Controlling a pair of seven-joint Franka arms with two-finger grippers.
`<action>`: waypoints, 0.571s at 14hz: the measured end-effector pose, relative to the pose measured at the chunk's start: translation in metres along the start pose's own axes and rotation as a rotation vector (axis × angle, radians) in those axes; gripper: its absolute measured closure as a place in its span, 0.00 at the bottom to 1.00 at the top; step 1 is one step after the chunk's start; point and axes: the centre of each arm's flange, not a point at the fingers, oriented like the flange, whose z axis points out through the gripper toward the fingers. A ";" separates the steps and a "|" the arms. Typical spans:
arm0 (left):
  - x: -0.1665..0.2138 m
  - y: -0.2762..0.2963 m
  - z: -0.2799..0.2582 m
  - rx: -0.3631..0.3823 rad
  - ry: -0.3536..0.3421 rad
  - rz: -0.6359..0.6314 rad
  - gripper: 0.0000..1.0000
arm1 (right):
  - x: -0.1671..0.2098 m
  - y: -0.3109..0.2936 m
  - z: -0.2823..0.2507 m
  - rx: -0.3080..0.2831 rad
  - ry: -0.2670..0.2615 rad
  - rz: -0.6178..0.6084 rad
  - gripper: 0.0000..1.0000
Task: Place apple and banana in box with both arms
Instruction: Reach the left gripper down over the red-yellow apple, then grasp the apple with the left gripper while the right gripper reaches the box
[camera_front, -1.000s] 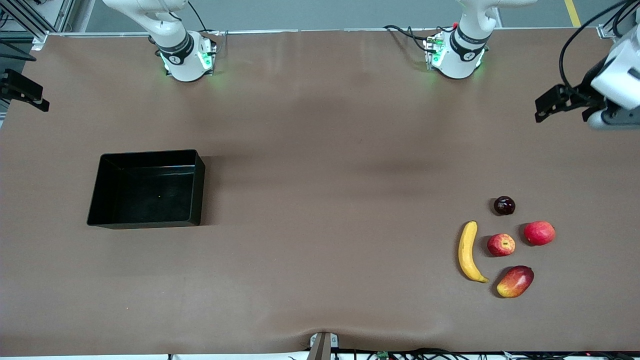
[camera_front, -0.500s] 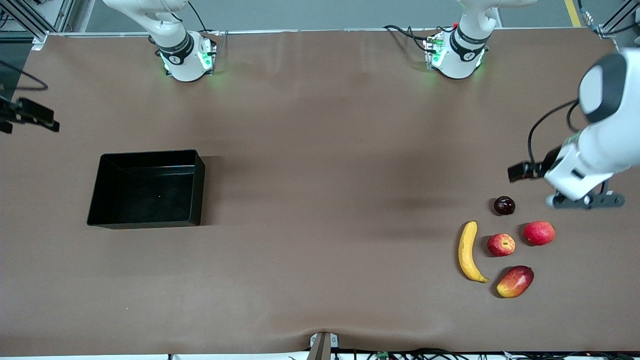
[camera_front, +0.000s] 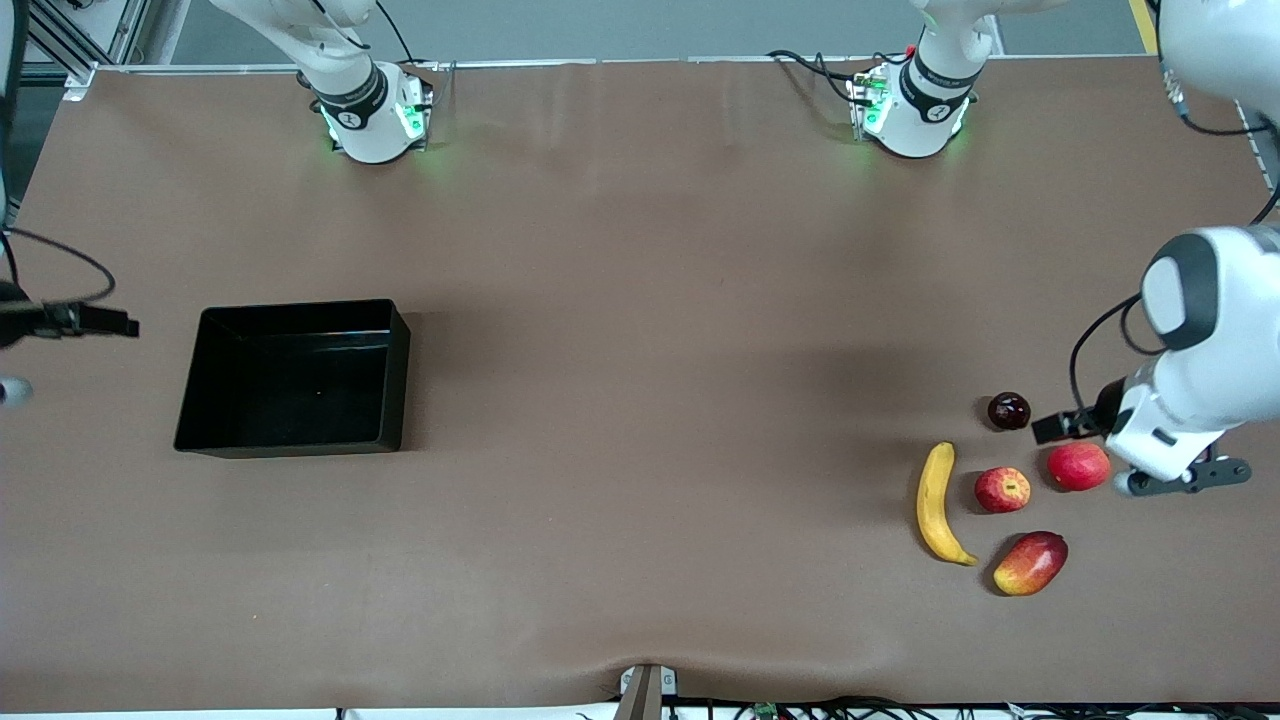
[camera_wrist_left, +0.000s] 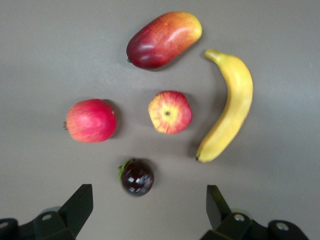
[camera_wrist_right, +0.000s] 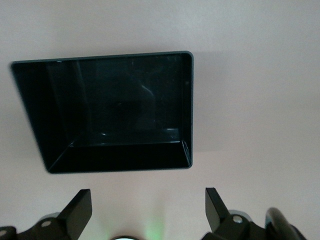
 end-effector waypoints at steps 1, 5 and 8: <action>0.002 0.007 0.015 -0.002 -0.002 -0.033 0.00 | 0.011 0.009 0.023 0.005 -0.010 0.006 0.00; 0.012 0.020 0.065 -0.011 0.020 -0.065 0.00 | 0.028 0.038 0.105 0.018 -0.013 0.011 0.00; 0.017 0.020 0.095 -0.016 0.031 -0.069 0.00 | 0.024 0.060 0.147 0.024 0.011 -0.001 0.00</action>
